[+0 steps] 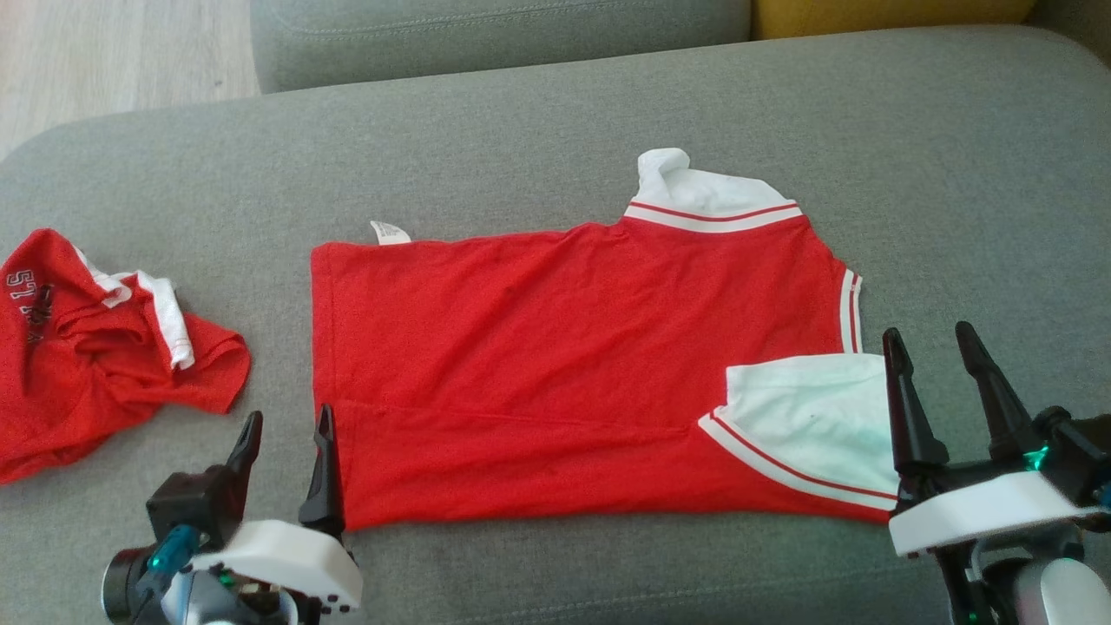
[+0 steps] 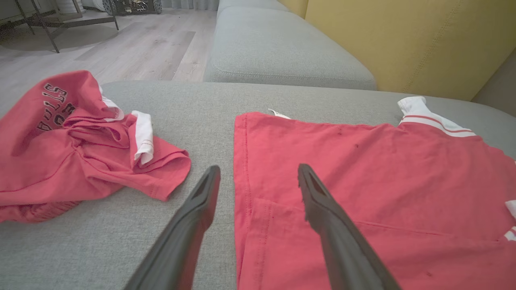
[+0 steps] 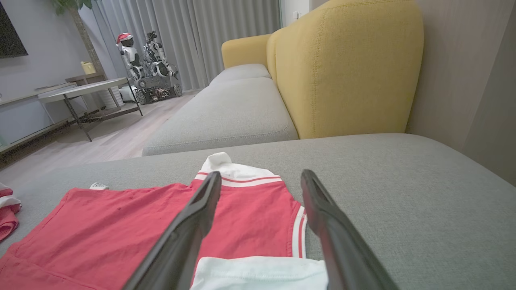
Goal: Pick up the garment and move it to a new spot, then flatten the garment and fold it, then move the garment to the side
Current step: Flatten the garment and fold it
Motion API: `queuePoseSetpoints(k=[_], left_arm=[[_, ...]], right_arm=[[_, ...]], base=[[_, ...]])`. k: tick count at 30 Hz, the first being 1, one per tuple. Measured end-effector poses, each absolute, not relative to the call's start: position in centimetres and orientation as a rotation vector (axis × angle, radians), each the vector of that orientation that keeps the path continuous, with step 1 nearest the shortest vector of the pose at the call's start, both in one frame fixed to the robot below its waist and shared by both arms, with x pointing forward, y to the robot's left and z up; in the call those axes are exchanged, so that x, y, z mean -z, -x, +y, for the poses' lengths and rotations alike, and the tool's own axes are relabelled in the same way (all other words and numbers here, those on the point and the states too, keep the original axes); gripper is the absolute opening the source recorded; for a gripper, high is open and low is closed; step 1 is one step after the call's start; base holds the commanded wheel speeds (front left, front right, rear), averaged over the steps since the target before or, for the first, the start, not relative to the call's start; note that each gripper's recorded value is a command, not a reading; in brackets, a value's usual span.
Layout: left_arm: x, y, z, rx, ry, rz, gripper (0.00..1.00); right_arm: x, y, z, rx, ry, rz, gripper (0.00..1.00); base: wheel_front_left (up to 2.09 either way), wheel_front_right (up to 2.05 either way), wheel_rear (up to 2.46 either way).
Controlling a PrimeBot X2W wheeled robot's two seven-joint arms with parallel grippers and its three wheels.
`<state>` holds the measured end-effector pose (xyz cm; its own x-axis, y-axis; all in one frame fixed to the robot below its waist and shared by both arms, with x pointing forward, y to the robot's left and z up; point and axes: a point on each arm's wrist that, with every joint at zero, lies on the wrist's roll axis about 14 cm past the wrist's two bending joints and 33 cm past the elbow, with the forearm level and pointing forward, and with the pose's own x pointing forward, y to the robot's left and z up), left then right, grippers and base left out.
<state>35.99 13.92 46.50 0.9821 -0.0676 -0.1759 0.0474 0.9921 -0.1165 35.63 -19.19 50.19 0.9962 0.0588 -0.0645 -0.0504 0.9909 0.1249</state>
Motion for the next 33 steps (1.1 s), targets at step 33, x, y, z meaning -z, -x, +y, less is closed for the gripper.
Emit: queuePoseSetpoints(k=[33], left_arm=[[-36.2, -52.6, 11.9, 0.135, 0.115, 0.491, 0.7]], right_arm=[[-45.7, -41.0, -19.0, -0.056, -0.137, 0.142, 1.0]], base=[[0.0, 0.0, 0.0]])
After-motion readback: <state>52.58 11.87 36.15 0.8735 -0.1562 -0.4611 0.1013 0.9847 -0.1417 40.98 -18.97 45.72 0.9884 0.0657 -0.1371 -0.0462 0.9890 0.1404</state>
